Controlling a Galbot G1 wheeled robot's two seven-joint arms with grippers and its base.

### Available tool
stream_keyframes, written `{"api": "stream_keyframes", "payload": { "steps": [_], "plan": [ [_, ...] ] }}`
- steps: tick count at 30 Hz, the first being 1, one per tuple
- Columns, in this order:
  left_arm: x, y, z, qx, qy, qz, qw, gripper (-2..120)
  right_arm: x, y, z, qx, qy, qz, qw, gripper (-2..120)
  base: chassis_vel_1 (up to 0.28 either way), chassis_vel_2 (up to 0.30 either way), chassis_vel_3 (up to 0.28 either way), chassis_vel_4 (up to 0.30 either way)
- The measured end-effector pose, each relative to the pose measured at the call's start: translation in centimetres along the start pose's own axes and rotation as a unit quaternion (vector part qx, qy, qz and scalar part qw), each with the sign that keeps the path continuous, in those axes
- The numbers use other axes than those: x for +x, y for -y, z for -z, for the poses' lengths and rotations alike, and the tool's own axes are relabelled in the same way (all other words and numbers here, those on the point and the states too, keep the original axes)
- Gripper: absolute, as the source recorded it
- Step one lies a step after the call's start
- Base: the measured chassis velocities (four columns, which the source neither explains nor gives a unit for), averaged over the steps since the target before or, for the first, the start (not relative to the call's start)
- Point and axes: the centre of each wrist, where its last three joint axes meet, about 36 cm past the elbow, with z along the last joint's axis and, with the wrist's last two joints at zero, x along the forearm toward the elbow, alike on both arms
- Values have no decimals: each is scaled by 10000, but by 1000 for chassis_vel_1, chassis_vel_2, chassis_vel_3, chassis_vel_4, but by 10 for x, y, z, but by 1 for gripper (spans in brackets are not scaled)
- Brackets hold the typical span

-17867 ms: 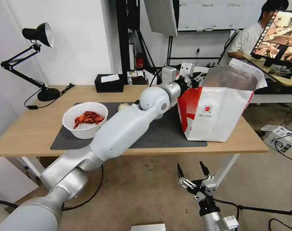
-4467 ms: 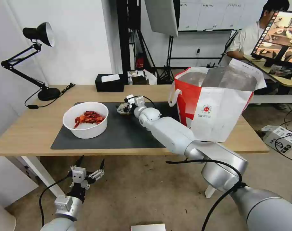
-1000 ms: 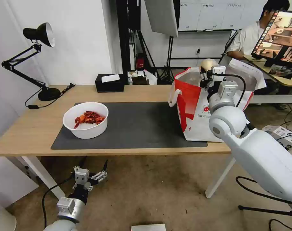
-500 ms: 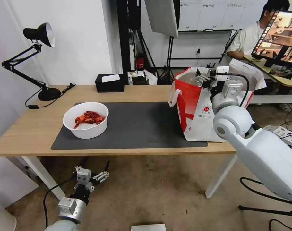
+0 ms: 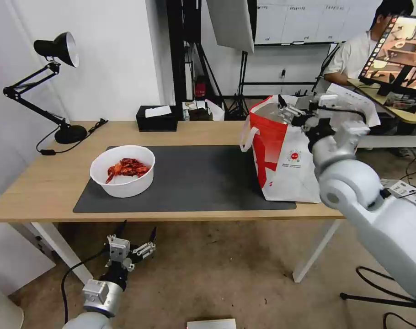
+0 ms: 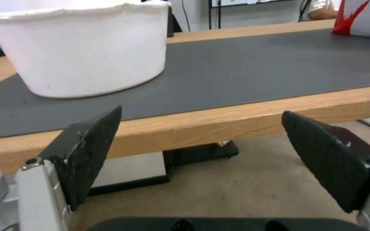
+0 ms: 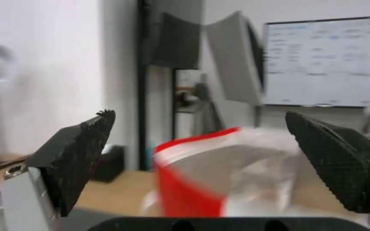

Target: Pick up the trash from the table and place it into the takeout bag.

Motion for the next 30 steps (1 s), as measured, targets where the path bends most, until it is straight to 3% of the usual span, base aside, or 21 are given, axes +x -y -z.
{"api": "stream_keyframes", "payload": {
  "steps": [6, 9, 13, 16, 30],
  "plan": [
    [-2, 2, -1, 39, 39, 12, 10000, 100, 41, -11, -16, -280, 17, 402, 9988, 100, 0, 0, 0, 0],
    [-3, 0, 0, 41, 57, 19, 10000, 100, 97, -32, -60, -564, 20, 399, 9976, 100, 0, 0, 0, 0],
    [-2, -1, 0, 37, 64, 25, 10000, 100, 124, -42, -81, -619, 10, 319, 9976, 100, 0, 0, 0, 0],
    [0, -1, -2, 39, 62, 25, 10000, 100, 167, -57, -115, -502, -92, 334, 9981, 100, 0, 0, 0, 0],
    [0, -2, -8, 47, 44, 21, 10000, 100, 237, -97, -189, -619, -691, -190, 9955, 100, 0, 0, 0, 0]
  ]
}}
